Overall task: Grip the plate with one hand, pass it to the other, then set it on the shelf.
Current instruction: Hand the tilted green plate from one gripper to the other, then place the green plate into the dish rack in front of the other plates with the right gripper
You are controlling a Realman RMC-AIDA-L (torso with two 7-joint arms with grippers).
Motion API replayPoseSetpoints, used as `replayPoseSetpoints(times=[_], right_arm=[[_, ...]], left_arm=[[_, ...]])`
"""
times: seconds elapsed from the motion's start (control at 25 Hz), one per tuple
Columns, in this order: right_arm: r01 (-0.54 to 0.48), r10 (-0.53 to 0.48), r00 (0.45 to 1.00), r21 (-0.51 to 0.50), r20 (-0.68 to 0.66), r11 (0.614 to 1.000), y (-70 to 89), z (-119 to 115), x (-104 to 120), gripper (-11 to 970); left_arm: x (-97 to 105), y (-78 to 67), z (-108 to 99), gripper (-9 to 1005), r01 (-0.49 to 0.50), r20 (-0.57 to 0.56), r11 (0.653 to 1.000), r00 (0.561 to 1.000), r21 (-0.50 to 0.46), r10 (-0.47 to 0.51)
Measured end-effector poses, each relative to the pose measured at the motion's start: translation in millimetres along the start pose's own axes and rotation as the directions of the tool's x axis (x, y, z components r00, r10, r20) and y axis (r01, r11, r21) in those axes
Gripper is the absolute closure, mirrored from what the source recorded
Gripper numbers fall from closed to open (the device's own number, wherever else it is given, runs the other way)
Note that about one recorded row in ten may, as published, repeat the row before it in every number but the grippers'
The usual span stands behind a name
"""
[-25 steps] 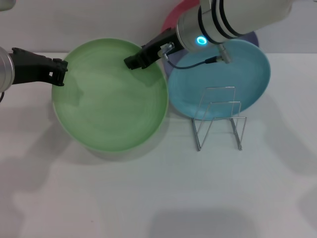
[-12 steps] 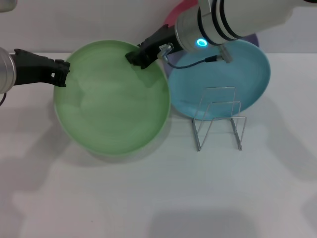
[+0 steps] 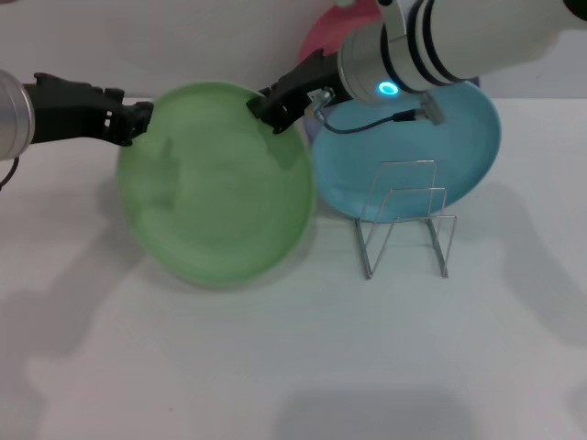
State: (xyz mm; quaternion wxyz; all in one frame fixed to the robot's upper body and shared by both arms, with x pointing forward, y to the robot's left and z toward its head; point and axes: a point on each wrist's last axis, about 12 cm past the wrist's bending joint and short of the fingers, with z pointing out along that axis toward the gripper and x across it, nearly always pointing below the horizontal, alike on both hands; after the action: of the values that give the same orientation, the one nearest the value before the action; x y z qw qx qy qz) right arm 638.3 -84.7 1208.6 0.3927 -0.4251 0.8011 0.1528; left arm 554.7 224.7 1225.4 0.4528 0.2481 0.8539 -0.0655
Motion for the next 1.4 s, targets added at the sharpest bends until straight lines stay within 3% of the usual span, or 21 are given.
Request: replayPoseSetpoints(times=[0.08, 0.2, 0.44, 0.48, 0.56, 0.6, 0.64, 0.76, 0.8, 0.84, 0.88, 0.92, 1.0, 1.04, 1.16, 1.2, 1.24, 1.4], right_arm=[[0.002, -0.002, 1.0, 0.004, 0.004, 1.0, 0.0, -1.6, 0.3, 870], [0.004, -0.004, 1.0, 0.013, 0.03, 1.0, 0.9, -9.6, 0.9, 897], [0.007, -0.015, 0.993, 0.064, 0.118, 0.998, -5.0, -30.0, 3.4, 911], [0.011, -0.028, 0.985, 0.099, 0.17, 0.995, -9.5, -43.9, 4.3, 913], [0.008, -0.032, 0.979, 0.118, 0.2, 0.993, -11.9, -51.7, 5.3, 918], [0.009, -0.049, 0.964, 0.152, 0.262, 0.988, -14.9, -65.8, 7.6, 920], [0.009, -0.049, 0.964, 0.152, 0.262, 0.988, -14.9, -65.8, 7.6, 920], [0.021, -0.094, 0.924, 0.198, 0.37, 0.98, -15.4, -86.7, 18.9, 920], [0.03, -0.13, 0.885, 0.225, 0.448, 0.974, -13.6, -100.6, 30.3, 920], [0.03, -0.13, 0.885, 0.225, 0.448, 0.974, -13.6, -100.6, 30.3, 920], [0.033, -0.153, 0.849, 0.237, 0.505, 0.971, -11.4, -110.4, 42.0, 920], [0.033, -0.153, 0.849, 0.237, 0.505, 0.971, -11.4, -110.4, 42.0, 920], [0.03, -0.183, 0.787, 0.259, 0.589, 0.965, -9.7, -120.3, 72.3, 920], [0.03, -0.183, 0.787, 0.259, 0.589, 0.965, -9.7, -120.3, 72.3, 920], [0.045, -0.227, 0.74, 0.29, 0.633, 0.956, -7.9, -120.9, 107.4, 920], [0.07, -0.267, 0.695, 0.307, 0.668, 0.949, -5.7, -120.5, 129.0, 920], [0.07, -0.267, 0.695, 0.307, 0.668, 0.949, -5.7, -120.5, 129.0, 920], [0.115, -0.363, 0.592, 0.37, 0.72, 0.922, -8.4, -126.5, 180.2, 919]], left_arm=[[-1.2, -0.6, -1.4, 863, -0.002, 0.006, 1.0, 1.0, 0.0, 0.002], [-6.1, -1.3, -8.2, 678, -0.016, 0.038, 1.0, 0.999, -0.013, 0.016], [-5.5, 6.3, -17.0, 524, -0.077, 0.155, 0.992, 0.984, -0.103, 0.092], [-0.4, 7.3, -18.1, 486, -0.104, 0.254, 0.979, 0.956, -0.177, 0.148], [4.4, 7.6, -17.7, 410, -0.11, 0.3, 0.969, 0.938, -0.219, 0.175], [21.2, 8.5, -14.3, 372, -0.079, 0.403, 0.944, 0.891, -0.319, 0.211], [21.2, 8.5, -14.3, 358, -0.079, 0.403, 0.944, 0.891, -0.319, 0.211], [54.4, 10.2, -5.7, 314, 0.014, 0.52, 0.894, 0.817, -0.447, 0.247], [73.7, 14.3, -4.5, 300, 0.109, 0.605, 0.854, 0.751, -0.509, 0.265], [73.7, 14.3, -4.5, 286, 0.109, 0.605, 0.854, 0.751, -0.509, 0.265], [82.7, 16.8, -6.5, 271, 0.165, 0.653, 0.832, 0.705, -0.529, 0.275], [91.9, 19.4, -7.1, 257, 0.216, 0.691, 0.822, 0.671, -0.528, 0.268], [116.3, 24.9, -3.4, 228, 0.292, 0.743, 0.813, 0.627, -0.504, 0.235], [116.3, 24.9, -3.4, 228, 0.292, 0.743, 0.813, 0.627, -0.504, 0.235], [136.2, 27.2, 2.7, 228, 0.324, 0.758, 0.815, 0.621, -0.481, 0.201], [147.1, 27.5, 7.3, 228, 0.335, 0.762, 0.819, 0.623, -0.466, 0.179], [147.1, 27.5, 7.3, 228, 0.335, 0.762, 0.819, 0.623, -0.466, 0.179], [161.3, 27.7, 14.7, 228, 0.356, 0.763, 0.83, 0.635, -0.429, 0.122]])
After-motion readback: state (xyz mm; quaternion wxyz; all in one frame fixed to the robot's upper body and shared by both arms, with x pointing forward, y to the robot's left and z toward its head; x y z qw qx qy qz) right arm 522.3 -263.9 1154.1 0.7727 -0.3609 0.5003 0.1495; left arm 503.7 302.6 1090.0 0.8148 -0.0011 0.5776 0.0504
